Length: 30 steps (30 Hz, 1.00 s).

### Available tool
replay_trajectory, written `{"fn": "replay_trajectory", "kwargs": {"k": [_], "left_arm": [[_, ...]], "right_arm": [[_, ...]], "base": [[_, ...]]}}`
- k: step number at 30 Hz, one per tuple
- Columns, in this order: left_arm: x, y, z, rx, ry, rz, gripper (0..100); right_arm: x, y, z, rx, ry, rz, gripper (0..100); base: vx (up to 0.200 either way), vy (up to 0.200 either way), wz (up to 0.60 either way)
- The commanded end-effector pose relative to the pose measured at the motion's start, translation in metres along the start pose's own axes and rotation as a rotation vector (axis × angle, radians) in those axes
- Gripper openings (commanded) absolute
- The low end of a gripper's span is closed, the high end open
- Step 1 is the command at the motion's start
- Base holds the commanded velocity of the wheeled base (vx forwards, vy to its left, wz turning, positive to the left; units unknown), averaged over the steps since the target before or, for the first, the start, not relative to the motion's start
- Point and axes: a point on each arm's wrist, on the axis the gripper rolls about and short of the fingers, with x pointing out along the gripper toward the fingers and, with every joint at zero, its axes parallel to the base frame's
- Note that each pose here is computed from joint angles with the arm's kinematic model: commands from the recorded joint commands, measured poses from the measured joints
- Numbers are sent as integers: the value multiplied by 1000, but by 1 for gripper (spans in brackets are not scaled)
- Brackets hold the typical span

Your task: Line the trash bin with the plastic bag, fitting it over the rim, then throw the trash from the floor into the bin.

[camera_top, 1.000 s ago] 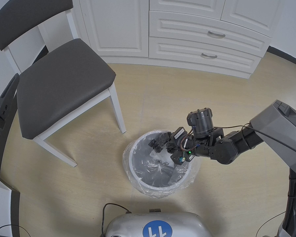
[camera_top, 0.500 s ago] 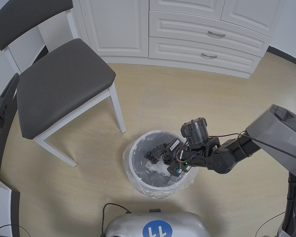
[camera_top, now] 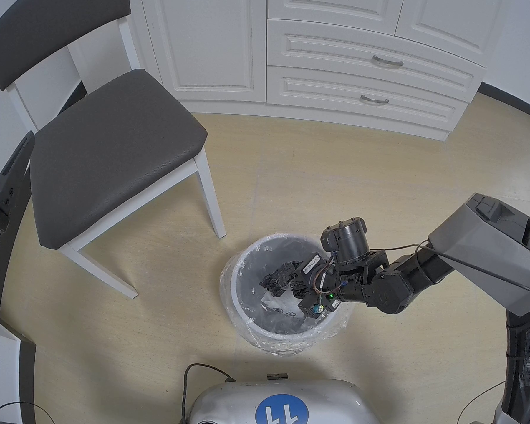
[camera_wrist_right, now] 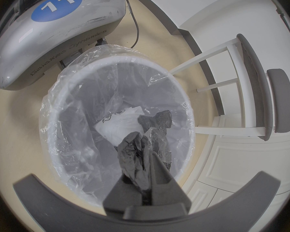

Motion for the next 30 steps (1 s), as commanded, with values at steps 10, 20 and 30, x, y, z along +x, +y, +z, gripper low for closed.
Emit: {"fn": "replay_trajectory", "kwargs": {"k": [10, 20, 30], "left_arm": [[0, 0, 0, 1, -2, 0, 100], [0, 0, 1, 1, -6, 2, 100], [0, 0, 1, 0, -4, 2, 100]], "right_arm": [[3, 3, 8, -8, -21, 19, 0], [5, 4, 13, -7, -32, 24, 100], [4, -6, 20, 20, -41, -10, 100]], "base": [[0, 0, 0], [0, 0, 0], [0, 0, 0]]}}
